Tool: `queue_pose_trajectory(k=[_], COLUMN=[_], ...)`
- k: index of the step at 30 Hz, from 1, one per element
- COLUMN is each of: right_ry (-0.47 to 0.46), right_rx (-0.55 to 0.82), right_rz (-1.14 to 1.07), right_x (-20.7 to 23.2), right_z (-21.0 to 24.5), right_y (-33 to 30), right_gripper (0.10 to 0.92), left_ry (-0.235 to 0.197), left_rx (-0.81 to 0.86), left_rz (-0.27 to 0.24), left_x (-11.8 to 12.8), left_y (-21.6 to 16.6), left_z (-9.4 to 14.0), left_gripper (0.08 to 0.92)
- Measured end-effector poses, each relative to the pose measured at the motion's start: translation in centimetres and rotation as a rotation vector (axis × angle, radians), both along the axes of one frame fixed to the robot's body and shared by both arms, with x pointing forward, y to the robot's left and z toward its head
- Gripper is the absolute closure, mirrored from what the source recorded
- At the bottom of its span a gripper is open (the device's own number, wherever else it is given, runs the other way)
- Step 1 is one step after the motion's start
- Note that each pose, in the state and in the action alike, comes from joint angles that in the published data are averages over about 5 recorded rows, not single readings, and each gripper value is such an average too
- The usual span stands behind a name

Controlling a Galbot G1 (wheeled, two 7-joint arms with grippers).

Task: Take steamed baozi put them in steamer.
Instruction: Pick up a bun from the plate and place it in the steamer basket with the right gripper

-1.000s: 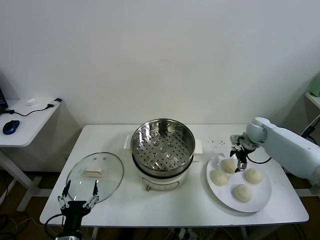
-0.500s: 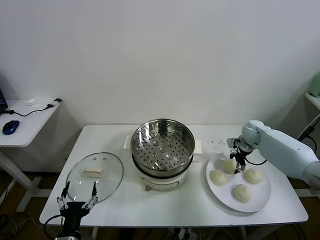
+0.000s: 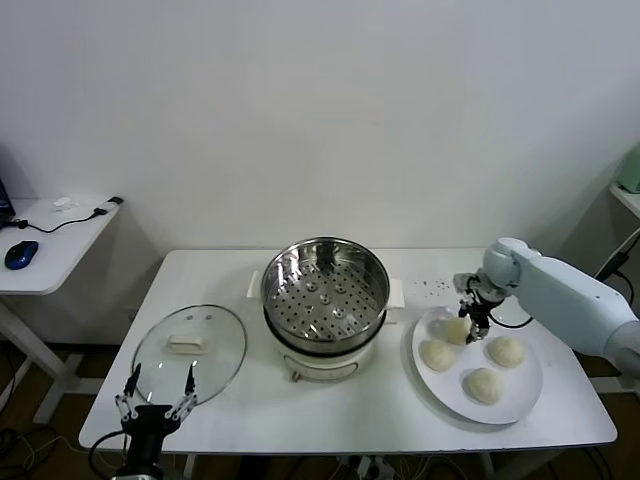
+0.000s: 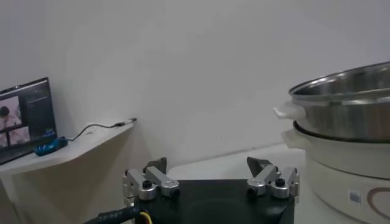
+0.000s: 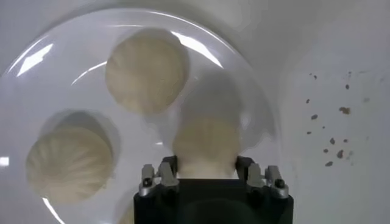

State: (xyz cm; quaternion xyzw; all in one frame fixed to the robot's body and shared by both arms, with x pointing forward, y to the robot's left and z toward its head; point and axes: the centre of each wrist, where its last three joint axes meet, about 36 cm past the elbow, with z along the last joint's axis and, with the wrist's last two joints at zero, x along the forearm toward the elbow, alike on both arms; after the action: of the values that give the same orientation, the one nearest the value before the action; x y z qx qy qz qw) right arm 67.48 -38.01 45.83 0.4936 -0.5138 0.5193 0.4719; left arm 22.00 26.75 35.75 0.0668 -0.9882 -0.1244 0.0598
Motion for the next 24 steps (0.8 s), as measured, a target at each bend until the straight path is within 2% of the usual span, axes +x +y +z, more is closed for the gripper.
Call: queue_pose_trajectory(k=[5,10,17,24], right_ry=[-0.009,-0.036,-0.113,-0.203], right_rx=[0.014,0.029,-0.028,-0.118], right_rz=[0.037,0.154,0.469,0.838], right_x=[0.4,1.7,3.8,4.3], right_z=[2.0,6.4,15.8,23.8], right_y=[0.2,2.2,7.9,16.8], right_gripper=[0.433,0.429,0.428,0.428], left_ry=[0.002,0.005,0.008,0.016], left_rx=[0.001,0.001,0.006,0.002], left_rz=[0.001,0.0,-0.001,0.005], left_x=[-0.1,-0.3,-0.7,-1.0], left_y=[0.0,0.0,0.2,0.1], left_z=[0.0,-0.1,0.0,-0.1], left_gripper=[0.177,0.177,0.177,0.177])
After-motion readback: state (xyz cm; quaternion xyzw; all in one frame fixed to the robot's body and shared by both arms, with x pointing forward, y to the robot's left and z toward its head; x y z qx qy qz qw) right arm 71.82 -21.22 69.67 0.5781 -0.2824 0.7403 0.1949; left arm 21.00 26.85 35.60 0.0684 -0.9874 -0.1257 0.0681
